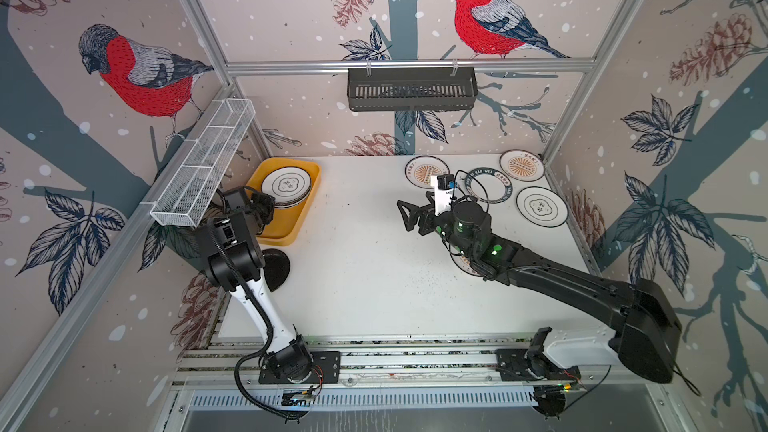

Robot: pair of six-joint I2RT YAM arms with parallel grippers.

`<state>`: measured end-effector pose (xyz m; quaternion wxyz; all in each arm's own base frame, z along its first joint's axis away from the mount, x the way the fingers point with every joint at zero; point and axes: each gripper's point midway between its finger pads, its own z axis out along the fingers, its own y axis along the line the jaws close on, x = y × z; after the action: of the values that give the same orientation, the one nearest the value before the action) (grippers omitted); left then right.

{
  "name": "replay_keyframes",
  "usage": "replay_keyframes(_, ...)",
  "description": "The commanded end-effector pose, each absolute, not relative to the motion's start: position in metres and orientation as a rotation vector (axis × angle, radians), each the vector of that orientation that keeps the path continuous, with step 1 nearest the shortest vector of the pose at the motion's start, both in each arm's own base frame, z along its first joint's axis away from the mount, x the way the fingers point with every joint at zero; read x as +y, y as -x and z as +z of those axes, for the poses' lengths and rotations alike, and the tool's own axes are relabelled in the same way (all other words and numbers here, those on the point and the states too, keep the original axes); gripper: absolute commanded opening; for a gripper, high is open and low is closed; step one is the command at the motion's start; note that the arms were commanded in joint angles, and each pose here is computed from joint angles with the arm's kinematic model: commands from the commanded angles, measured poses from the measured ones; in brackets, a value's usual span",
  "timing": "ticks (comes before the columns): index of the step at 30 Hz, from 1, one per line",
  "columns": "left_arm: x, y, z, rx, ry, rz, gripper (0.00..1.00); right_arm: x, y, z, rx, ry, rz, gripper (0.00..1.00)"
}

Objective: Place the plates into the plastic bin on the countertop
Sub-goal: 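Lower the cloud-emblem plate into the yellow bin and open the left gripper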

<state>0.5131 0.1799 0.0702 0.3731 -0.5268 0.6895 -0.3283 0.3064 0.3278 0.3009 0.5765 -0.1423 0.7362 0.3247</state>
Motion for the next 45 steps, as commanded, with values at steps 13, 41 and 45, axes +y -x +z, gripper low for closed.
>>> replay_keyframes(13, 0.183, -0.527, 0.073, 1.767, 1.325, -0.769, 0.24, 0.312, -0.315, 0.304, 1.721, 0.256, 0.673, 1.00)
replay_keyframes(41, 0.182, -0.509, 0.107, 1.931, 1.233, -0.563, 0.85, 0.300, -0.322, 0.302, 1.721, 0.220, 0.570, 0.99)
replay_keyframes(45, 0.178, -0.510, 0.092, 1.987, 1.249, -0.581, 0.87, 0.300, -0.320, 0.300, 1.725, 0.233, 0.558, 0.99)
